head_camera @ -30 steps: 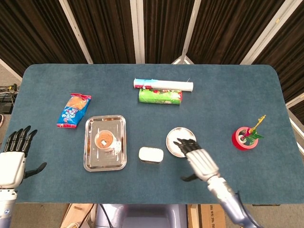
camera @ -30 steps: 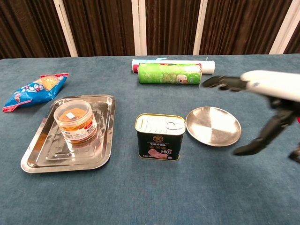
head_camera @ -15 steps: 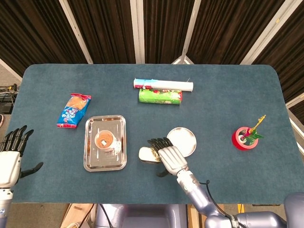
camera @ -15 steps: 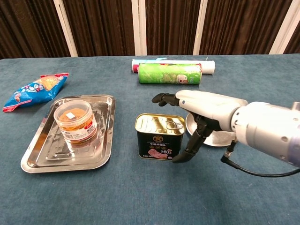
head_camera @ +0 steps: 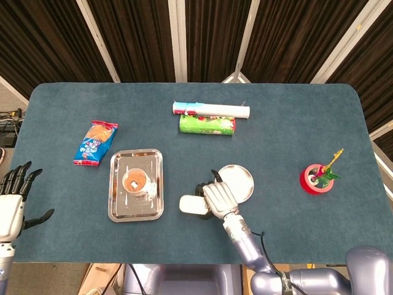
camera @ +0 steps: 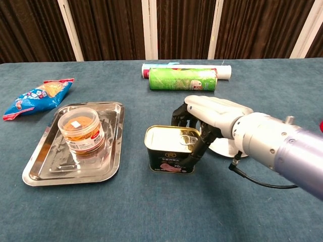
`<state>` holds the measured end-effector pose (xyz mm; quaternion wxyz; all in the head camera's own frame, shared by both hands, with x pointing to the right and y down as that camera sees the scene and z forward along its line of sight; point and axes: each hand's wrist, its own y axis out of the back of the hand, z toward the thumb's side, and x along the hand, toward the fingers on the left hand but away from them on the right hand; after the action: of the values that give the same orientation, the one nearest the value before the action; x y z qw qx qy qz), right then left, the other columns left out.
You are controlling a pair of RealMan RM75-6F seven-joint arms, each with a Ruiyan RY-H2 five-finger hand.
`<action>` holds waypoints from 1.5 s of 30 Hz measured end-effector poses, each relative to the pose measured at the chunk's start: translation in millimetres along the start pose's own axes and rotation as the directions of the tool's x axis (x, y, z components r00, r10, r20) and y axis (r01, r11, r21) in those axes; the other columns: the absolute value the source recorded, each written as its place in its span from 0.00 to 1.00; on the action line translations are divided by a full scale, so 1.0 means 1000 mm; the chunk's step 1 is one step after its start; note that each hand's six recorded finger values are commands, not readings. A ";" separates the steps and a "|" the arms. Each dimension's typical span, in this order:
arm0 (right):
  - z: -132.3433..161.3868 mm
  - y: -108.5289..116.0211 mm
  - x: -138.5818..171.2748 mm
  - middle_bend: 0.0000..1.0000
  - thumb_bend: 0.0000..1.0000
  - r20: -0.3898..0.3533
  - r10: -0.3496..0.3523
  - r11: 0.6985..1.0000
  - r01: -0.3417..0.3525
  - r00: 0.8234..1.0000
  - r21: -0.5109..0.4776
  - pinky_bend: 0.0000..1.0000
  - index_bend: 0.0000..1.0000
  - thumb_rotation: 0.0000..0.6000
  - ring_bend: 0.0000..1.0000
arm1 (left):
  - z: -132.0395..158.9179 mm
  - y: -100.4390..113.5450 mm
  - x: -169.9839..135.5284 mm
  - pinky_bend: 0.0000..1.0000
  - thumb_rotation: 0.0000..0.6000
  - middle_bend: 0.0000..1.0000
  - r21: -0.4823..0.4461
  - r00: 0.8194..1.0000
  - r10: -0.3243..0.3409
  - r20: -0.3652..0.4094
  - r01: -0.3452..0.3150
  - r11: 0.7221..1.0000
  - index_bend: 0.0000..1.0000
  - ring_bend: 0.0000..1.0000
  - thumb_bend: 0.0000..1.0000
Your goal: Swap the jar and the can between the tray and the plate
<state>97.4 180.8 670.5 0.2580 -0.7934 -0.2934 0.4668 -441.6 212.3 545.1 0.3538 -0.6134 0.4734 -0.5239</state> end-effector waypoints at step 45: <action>-0.116 0.071 -0.003 0.59 0.07 0.204 -0.160 0.980 0.180 0.966 -0.082 0.09 0.71 1.00 0.54 | -0.003 0.001 0.001 0.02 1.00 0.00 0.015 0.998 0.047 -0.045 -0.047 0.999 0.19 0.00 0.05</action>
<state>215.5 114.0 673.5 0.2270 -0.7272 -0.4073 0.5037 -444.4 211.5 544.6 0.3596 -0.5876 0.4918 -0.5325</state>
